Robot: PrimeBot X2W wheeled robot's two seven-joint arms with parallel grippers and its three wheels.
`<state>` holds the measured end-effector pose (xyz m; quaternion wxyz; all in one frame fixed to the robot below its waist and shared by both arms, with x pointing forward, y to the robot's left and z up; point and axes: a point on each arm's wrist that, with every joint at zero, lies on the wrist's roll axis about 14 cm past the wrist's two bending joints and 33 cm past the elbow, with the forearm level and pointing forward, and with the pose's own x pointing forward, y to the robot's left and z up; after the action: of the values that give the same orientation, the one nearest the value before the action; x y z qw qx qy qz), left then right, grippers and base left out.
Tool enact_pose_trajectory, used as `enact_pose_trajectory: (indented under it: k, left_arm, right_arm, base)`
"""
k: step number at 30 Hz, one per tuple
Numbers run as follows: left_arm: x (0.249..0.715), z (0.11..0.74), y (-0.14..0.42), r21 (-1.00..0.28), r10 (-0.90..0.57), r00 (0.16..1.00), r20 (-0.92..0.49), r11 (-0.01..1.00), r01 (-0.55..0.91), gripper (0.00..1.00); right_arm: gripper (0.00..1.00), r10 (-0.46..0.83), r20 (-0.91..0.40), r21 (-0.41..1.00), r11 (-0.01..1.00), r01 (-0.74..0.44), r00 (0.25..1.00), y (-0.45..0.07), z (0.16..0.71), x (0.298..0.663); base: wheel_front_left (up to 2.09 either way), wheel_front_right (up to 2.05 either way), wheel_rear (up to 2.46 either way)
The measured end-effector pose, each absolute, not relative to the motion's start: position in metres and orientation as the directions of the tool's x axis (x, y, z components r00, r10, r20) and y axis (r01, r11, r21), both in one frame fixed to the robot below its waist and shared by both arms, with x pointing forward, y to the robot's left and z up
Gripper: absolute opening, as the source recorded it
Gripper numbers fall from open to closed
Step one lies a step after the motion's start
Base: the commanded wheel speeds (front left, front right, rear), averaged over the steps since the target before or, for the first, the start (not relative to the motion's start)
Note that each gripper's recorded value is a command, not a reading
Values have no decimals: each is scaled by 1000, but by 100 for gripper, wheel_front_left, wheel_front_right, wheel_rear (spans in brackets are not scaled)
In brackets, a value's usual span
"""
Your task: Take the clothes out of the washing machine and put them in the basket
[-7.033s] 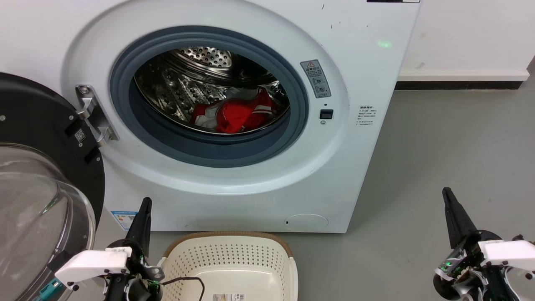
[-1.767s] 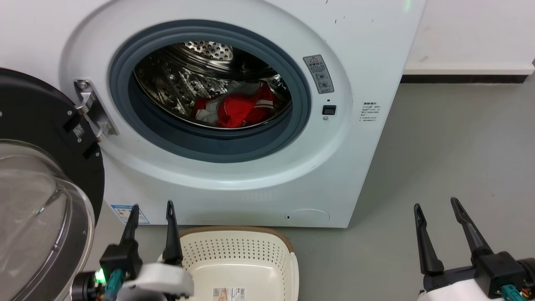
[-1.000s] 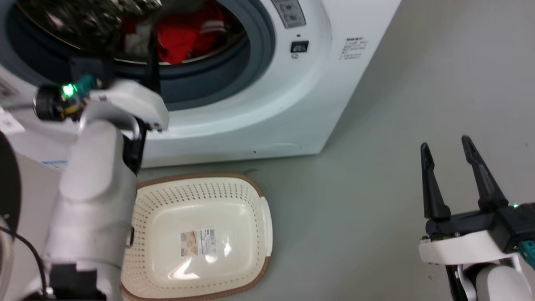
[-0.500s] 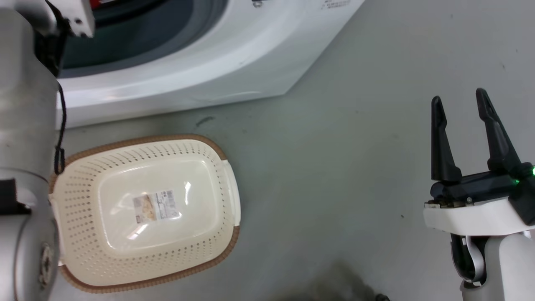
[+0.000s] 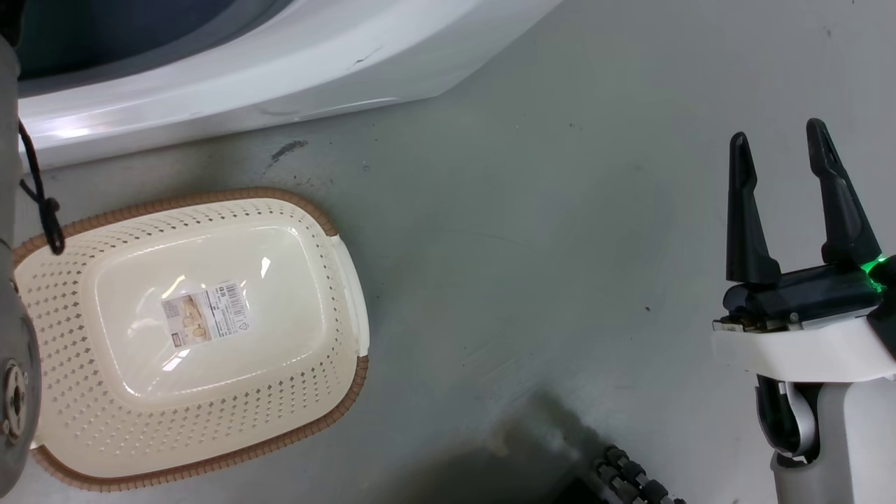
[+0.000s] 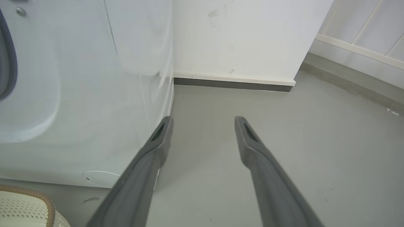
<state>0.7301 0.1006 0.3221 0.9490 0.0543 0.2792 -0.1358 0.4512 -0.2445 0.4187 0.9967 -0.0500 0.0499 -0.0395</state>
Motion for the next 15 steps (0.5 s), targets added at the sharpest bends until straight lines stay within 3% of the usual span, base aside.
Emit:
enact_pose_trajectory:
  k: [6,7,8,15]
  left_arm:
    - [728,315,98,27,-227,779,-584,954,298,100]
    - [727,315,99,27,-226,778,-586,954,298,45]
    - [727,316,100,31,-225,779,-586,954,299,0]
    - [725,323,100,25,-232,784,-575,954,300,0]
  right_arm:
    - [100,-85,-96,-101,992,75,992,-245,417,453]
    - [100,-84,-93,-101,992,75,992,-245,418,453]
    - [100,-84,-91,-100,992,74,992,-245,419,454]
    - [100,-76,-77,-99,993,68,994,-242,424,456]
  base:
    - [0,0,0]
    - [0,0,0]
    - [0,0,0]
    - [0,0,0]
